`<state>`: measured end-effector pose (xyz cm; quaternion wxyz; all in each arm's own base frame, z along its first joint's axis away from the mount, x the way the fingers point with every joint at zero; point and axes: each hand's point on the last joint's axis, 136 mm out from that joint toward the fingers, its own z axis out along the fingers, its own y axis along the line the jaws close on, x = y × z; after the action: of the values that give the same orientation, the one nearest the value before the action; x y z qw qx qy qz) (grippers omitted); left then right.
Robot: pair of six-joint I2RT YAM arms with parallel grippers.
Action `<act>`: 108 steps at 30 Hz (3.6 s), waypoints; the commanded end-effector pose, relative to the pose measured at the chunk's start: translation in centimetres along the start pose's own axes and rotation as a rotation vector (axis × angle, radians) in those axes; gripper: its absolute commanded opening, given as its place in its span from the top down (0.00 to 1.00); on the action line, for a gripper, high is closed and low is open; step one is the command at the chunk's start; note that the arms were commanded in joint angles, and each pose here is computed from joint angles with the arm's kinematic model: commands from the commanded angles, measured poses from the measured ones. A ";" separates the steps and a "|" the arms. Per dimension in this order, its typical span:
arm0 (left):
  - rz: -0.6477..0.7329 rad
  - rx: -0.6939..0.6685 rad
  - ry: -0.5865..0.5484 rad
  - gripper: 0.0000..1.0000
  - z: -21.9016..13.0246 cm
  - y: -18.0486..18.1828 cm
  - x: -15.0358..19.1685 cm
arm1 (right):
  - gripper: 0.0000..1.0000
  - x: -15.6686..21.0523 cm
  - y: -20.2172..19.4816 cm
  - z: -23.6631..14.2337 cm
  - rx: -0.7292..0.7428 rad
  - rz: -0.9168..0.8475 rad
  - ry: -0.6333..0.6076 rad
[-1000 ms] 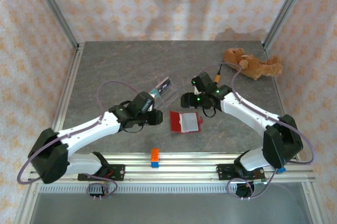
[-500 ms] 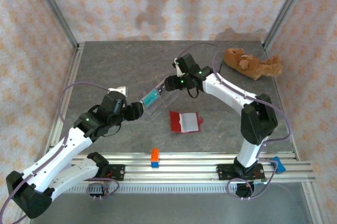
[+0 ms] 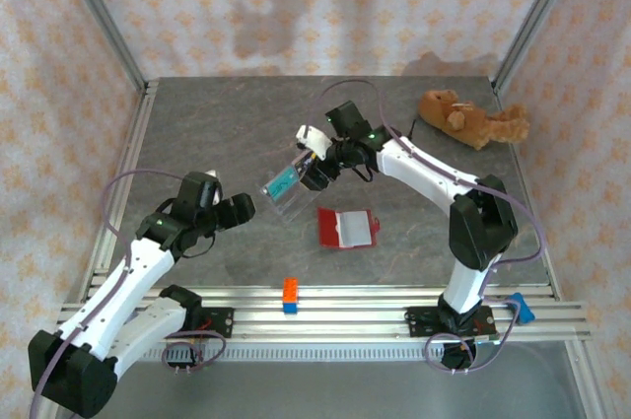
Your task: Put the credit cards into the card holder
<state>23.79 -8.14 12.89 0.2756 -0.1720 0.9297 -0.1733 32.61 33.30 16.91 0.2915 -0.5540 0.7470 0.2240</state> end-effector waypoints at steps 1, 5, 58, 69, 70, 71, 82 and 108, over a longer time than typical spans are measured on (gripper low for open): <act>-0.046 0.035 0.059 0.15 0.8 0.0 1.0 | 0.24 -1.4 1.8 -0.1 -0.084 -0.396 -0.038; -0.089 0.040 0.056 0.15 1.4 0.5 1.2 | 0.22 -1.6 2.0 2.4 -0.088 -0.579 0.020; -0.093 0.289 0.054 0.77 10.4 -4.9 -8.2 | 0.69 -3.0 0.7 8.3 0.283 -1.221 0.079; -0.105 0.301 0.075 0.80 10.4 -4.6 -7.2 | 0.71 -3.2 1.0 7.4 0.272 -1.217 0.080; -0.105 0.297 0.071 0.80 10.4 -4.5 -7.2 | 0.71 -3.1 1.1 7.4 0.269 -1.216 0.082; -0.108 0.290 0.071 0.80 10.5 -4.4 -7.1 | 0.71 -3.1 1.1 7.2 0.268 -1.213 0.083; -0.104 0.278 0.065 0.80 10.3 -4.2 -7.2 | 0.87 -1.8 2.7 6.3 0.142 -1.181 0.117; -0.121 0.374 0.153 0.89 12.0 -5.4 -6.1 | 0.53 -4.3 -0.7 9.4 0.328 -1.093 0.030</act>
<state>37.70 -12.65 9.77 0.2523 -0.1564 0.8814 -0.3675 34.40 41.90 12.38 0.4149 -0.8288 0.3692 -0.0686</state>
